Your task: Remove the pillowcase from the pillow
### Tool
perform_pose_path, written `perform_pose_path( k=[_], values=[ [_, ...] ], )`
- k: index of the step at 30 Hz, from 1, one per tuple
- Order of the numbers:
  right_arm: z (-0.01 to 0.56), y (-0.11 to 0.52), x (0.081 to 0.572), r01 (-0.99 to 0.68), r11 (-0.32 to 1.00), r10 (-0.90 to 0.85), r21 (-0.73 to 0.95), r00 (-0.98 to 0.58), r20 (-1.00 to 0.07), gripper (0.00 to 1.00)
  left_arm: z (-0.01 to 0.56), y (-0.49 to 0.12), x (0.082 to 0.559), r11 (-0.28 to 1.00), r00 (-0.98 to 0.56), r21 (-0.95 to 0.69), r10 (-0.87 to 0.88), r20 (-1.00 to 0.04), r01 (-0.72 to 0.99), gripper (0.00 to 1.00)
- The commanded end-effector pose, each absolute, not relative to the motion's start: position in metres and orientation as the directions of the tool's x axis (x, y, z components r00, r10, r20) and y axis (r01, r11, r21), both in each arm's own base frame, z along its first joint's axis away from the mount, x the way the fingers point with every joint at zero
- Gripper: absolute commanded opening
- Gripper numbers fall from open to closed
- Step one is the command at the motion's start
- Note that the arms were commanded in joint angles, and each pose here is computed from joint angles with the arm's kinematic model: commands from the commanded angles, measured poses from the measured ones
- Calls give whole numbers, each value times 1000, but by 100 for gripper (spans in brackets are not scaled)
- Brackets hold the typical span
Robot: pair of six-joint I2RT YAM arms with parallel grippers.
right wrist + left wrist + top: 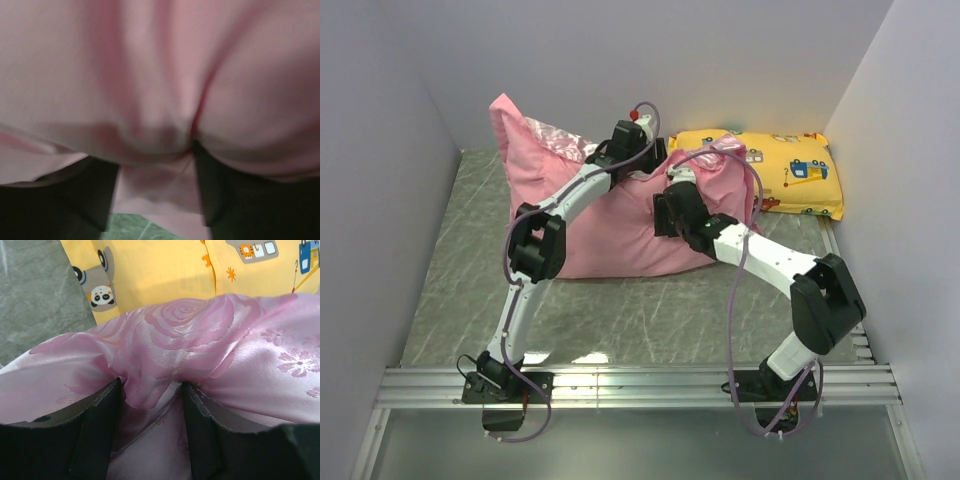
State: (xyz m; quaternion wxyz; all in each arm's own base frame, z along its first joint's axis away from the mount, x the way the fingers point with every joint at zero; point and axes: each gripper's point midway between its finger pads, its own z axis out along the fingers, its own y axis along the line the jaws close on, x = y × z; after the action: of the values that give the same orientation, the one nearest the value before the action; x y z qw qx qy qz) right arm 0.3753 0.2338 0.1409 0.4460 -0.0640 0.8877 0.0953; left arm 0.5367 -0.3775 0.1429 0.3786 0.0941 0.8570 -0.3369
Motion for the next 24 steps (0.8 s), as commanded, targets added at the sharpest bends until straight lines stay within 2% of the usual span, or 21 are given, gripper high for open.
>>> perform_pose_path(
  k=[1,2,3,4,10,14,17,24],
  values=[
    [153,223,399,-138,985,6,107,-585,-811,47,-5,-389,411,789,-921,-503,197,-336,353,59],
    [153,221,400,-130,986,6,102,-590,-808,31,-6,-396,399,780,-914,-499,228,-336,378,59],
    [160,220,398,-127,987,9,103,-586,-811,6,-6,-400,393,772,-906,-497,242,-346,396,58],
    [168,219,397,-123,986,21,113,-578,-816,1,-6,-400,382,771,-906,-494,255,-337,401,58],
    [274,198,362,-162,973,66,164,-485,-872,0,23,-430,337,703,-875,-533,296,-383,471,58],
    [331,170,345,-135,976,107,171,-388,-916,0,74,-454,328,655,-850,-566,249,-464,501,65],
    [315,148,356,-83,982,119,167,-415,-902,0,118,-459,345,658,-839,-588,126,-529,469,71],
    [239,136,376,-36,983,139,181,-503,-853,2,225,-435,410,704,-722,-622,-227,-654,343,76]
  ],
)
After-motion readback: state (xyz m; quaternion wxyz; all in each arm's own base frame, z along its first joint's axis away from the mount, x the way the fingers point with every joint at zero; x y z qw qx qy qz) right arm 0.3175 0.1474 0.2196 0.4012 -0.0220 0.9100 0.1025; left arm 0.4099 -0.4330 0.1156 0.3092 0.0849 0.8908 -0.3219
